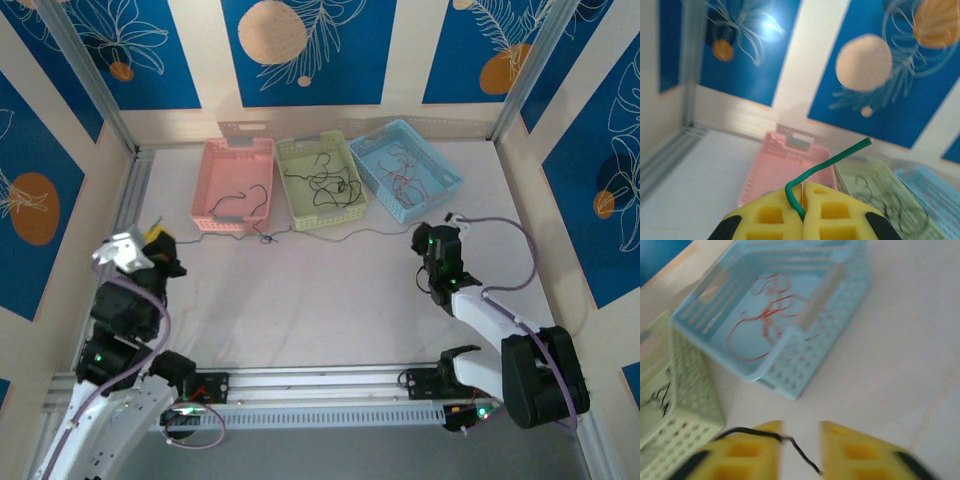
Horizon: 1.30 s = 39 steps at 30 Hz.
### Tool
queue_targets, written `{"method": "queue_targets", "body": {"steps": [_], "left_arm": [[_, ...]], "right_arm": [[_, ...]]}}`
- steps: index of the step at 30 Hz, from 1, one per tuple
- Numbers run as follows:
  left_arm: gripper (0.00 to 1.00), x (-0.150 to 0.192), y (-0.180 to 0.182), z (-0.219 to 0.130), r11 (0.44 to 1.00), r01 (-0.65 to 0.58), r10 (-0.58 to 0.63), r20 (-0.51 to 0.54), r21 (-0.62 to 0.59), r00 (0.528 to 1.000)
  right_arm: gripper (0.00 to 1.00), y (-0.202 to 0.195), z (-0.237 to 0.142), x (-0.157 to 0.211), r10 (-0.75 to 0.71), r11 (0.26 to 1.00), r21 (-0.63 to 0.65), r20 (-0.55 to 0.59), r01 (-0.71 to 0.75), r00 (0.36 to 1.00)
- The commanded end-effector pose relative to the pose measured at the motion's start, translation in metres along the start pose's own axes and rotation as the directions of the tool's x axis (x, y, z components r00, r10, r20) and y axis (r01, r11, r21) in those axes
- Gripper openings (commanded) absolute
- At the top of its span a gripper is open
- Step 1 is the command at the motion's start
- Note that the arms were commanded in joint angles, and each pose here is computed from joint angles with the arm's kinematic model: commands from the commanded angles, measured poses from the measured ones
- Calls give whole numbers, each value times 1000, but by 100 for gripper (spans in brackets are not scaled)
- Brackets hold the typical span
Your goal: Untangle the cables
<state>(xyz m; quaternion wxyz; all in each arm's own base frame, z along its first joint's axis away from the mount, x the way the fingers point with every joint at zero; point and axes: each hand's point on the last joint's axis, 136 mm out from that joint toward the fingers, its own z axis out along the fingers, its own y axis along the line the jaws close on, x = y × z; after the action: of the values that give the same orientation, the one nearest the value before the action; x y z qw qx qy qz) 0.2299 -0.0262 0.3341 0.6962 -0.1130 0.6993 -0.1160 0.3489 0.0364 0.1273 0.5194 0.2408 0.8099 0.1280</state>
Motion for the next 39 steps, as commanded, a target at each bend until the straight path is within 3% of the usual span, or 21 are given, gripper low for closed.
{"method": "queue_targets", "body": {"steps": [1,3,5,7,8,10,14,19,23,32,36,39], "left_arm": [[0,9,-29,12,989,42,-36,-42,139,998],[0,15,-33,18,988,29,-20,-64,152,998],[0,18,-39,23,986,17,-2,-90,166,996],[0,23,-46,27,980,9,14,-114,199,993],[0,23,-49,27,977,7,19,-119,212,993],[0,26,-51,28,976,3,26,-130,220,991],[0,25,-52,26,974,-5,36,-134,226,990],[0,24,-58,23,966,-11,50,-147,260,988],[0,27,-62,21,958,-13,61,-162,286,985],[0,31,-66,18,949,-14,76,-186,314,980],[0,32,-64,17,951,-19,80,-188,307,979],[0,31,-61,17,955,-26,83,-182,295,980]], "right_arm": [[50,72,-6,-10,-144,958,-247,36,148,989],[57,96,-11,-7,-217,924,-306,69,228,974],[59,126,-24,1,-280,854,-425,111,300,953],[59,163,-47,20,-335,704,-623,132,341,933],[59,175,-55,27,-354,654,-667,148,358,923],[59,203,-82,50,-432,475,-779,199,409,880],[59,232,-119,92,-508,217,-857,310,467,804],[60,245,-139,119,-508,42,-845,441,533,740],[60,247,-151,133,-497,-53,-838,493,542,714],[58,249,-157,140,-450,-106,-777,594,621,666],[50,249,-157,140,-452,-113,-768,605,630,656],[35,248,-156,139,-456,-109,-766,605,633,653]]}}
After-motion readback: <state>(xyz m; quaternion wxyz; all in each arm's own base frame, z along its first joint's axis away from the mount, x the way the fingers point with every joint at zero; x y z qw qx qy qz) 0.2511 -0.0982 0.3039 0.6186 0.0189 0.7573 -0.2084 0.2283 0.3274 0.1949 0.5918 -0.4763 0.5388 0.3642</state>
